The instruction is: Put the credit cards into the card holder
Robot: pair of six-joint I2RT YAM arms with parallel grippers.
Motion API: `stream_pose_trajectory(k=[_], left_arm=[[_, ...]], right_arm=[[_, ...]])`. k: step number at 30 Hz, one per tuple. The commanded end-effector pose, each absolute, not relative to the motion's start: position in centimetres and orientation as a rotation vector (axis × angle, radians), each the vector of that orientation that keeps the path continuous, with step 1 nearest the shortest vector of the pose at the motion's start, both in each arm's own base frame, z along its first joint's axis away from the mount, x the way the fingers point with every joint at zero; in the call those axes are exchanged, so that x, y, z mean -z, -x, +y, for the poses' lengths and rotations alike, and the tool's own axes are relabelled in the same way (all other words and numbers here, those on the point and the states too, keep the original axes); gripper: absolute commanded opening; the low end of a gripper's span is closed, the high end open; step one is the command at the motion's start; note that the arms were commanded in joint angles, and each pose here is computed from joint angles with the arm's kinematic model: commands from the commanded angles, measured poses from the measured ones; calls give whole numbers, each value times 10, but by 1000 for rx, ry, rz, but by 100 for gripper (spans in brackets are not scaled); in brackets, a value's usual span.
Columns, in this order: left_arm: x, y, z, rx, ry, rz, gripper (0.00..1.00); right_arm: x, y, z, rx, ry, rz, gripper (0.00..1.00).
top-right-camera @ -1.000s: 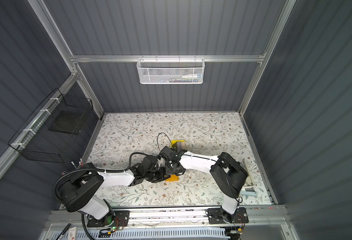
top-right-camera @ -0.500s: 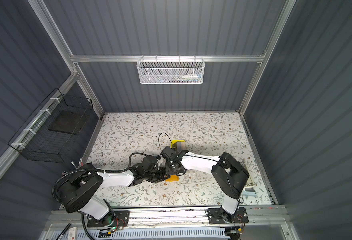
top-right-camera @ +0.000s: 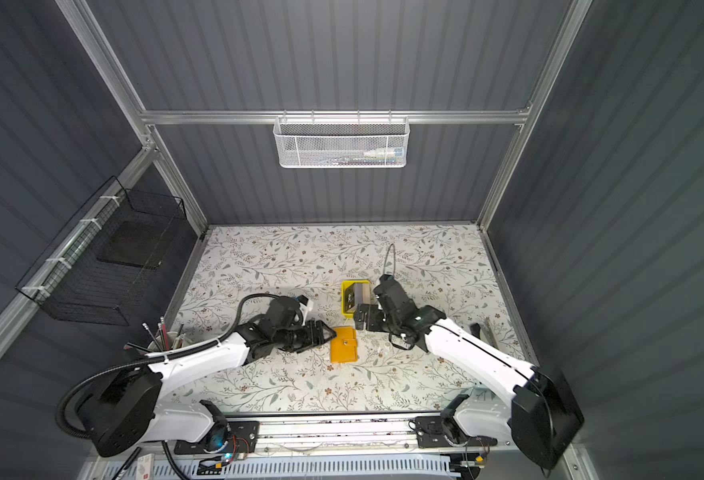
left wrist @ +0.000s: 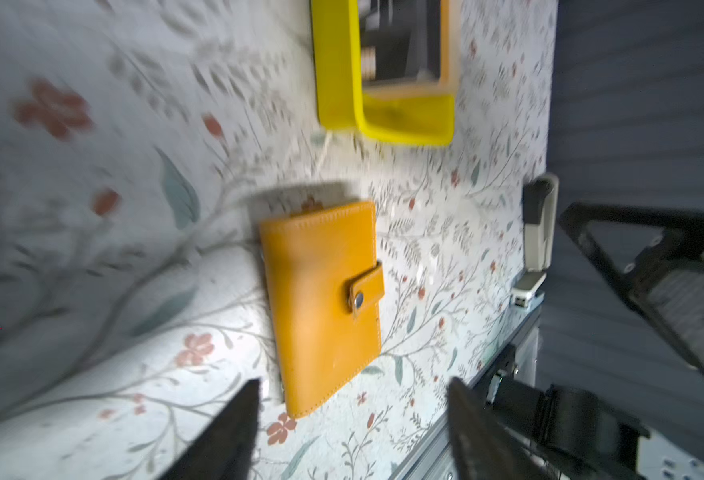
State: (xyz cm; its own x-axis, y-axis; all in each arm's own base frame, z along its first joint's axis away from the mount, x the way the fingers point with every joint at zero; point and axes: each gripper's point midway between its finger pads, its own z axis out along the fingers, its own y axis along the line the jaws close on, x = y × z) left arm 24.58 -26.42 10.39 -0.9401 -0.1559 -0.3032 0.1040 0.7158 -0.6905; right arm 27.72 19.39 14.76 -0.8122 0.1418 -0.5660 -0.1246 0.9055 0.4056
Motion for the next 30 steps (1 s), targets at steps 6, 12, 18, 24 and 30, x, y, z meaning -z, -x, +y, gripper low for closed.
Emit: stream_pose_trajectory(k=[6, 12, 18, 24, 30], left_arm=[[-112, -305, -163, 650, 66, 2539, 100], [-96, -349, -81, 320, 112, 2450, 100], [-85, -375, -22, 79, 128, 2370, 100], [-74, -382, -3, -63, 5, 2221, 100], [-81, -396, -9, -26, -61, 2077, 100]], right_arm=[[-180, -316, 82, -249, -168, 2139, 99], [-155, -338, 9, -47, -295, 2064, 99], [-150, -361, -30, 125, -269, 1953, 99], [-130, -372, -42, 192, -242, 1915, 99], [-128, -382, -30, 133, -162, 1837, 99]])
